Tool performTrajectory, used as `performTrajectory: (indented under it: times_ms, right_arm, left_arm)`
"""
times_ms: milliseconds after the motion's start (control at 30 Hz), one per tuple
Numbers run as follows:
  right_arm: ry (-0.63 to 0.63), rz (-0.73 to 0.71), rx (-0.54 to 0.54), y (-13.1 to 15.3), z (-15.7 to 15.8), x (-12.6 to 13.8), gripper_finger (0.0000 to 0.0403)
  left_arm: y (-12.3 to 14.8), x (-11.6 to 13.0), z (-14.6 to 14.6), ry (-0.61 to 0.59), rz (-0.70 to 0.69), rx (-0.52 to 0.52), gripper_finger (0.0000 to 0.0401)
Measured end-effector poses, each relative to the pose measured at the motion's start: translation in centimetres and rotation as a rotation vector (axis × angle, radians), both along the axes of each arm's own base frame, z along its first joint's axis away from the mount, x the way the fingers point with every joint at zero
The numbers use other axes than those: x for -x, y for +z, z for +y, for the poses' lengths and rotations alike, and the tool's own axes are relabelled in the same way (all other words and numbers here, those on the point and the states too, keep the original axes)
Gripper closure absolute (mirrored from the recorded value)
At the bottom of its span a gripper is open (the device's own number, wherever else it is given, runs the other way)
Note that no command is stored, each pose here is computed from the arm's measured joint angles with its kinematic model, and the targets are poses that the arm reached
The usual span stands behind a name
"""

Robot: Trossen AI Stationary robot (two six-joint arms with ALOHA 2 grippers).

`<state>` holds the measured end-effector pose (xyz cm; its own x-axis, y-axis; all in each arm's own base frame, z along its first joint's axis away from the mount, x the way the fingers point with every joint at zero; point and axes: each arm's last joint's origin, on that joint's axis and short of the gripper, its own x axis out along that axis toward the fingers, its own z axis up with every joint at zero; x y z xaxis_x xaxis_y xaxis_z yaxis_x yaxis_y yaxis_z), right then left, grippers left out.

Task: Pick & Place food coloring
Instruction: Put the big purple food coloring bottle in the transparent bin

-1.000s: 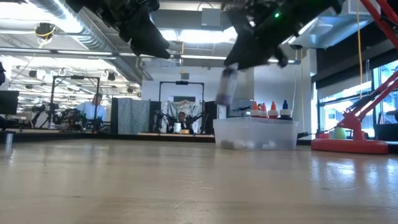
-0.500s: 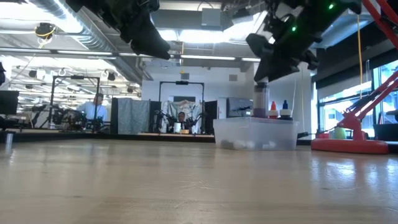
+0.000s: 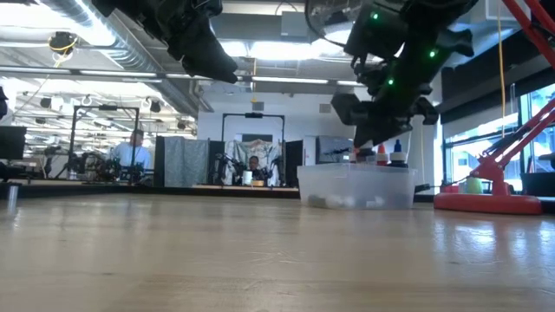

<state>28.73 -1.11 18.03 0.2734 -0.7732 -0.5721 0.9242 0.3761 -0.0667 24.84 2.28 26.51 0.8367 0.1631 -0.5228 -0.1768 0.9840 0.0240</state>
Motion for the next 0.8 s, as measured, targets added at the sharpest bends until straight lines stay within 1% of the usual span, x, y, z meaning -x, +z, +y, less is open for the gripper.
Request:
performTrajectory:
  times_ms: [133,300,667,800]
  right_arm:
    - [-0.014,0.026,0.036,-0.8,-0.1,-0.3,0.0273]
    - [-0.025,0.025,0.062,-1.3,-0.1,-0.6,0.0272]
    - [-0.028,0.027,0.056,-1.2,-0.3,-0.6,0.0271]
    - [-0.017,0.018,0.025,-1.0,-0.3,-0.5,0.0271]
  left_arm:
    - [0.0,0.0,0.0,0.000,0.000,0.000,0.0170]
    - [0.0,0.0,0.0,0.000,0.000,0.000,0.0170]
    - [0.0,0.0,0.0,0.000,0.000,0.000,0.0170]
    - [0.0,0.0,0.0,0.001,0.000,0.000,0.0170]
